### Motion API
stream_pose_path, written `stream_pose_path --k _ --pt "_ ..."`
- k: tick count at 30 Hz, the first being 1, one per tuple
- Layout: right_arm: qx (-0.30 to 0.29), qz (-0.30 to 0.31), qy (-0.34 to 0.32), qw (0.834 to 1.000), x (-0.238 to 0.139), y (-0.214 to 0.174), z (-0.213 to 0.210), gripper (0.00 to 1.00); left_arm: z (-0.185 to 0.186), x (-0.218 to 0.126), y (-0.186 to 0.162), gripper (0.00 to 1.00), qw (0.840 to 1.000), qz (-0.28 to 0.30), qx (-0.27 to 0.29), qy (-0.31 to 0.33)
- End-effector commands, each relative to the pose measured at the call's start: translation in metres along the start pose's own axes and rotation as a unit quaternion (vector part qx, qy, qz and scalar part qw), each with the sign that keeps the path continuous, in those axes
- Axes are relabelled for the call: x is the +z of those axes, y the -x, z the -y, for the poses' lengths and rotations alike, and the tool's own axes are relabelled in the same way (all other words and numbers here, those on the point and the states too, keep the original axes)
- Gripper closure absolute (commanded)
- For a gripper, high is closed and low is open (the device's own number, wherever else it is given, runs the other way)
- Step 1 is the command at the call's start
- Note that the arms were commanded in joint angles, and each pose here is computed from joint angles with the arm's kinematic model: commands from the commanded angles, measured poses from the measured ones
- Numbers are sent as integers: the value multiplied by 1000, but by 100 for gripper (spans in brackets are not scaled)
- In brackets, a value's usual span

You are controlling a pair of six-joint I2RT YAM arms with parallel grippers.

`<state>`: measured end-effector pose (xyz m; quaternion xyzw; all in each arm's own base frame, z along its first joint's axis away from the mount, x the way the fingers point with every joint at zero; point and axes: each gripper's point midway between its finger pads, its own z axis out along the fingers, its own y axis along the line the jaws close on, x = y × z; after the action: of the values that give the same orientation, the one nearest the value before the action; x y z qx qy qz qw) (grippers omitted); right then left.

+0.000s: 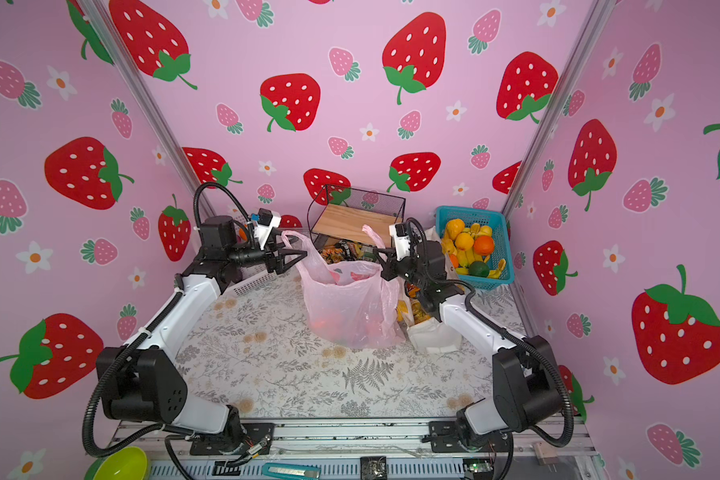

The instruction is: Place the mixed food into the grocery bags and tie them

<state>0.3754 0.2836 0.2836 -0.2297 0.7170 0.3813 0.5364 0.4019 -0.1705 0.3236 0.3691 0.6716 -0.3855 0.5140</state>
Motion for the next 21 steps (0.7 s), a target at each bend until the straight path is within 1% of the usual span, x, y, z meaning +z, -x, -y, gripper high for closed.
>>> stream_pose_path --k 1,4,9,12,14,17,21 --pt "-1 10 7 1000 0 7 -1 100 5 6 36 18 999 28 28 -38" --pt "-2 10 8 1000 -1 9 -2 100 6 7 34 18 999 18 10 -44" --pt "-10 12 1 1000 -3 11 -1 100 22 -8 16 18 1000 3 18 -5" --pt "-8 8 6 1000 0 9 -1 100 28 -13 4 15 1000 -10 6 10" --pt "-7 7 8 1000 1 8 -1 100 29 -15 0 15 1000 -18 -10 8" --pt "-4 7 10 1000 1 7 -2 100 26 -11 0 13 1000 -14 -20 1" --pt "-3 7 10 1000 0 6 -2 100 21 1 14 12 999 1 -23 -30"
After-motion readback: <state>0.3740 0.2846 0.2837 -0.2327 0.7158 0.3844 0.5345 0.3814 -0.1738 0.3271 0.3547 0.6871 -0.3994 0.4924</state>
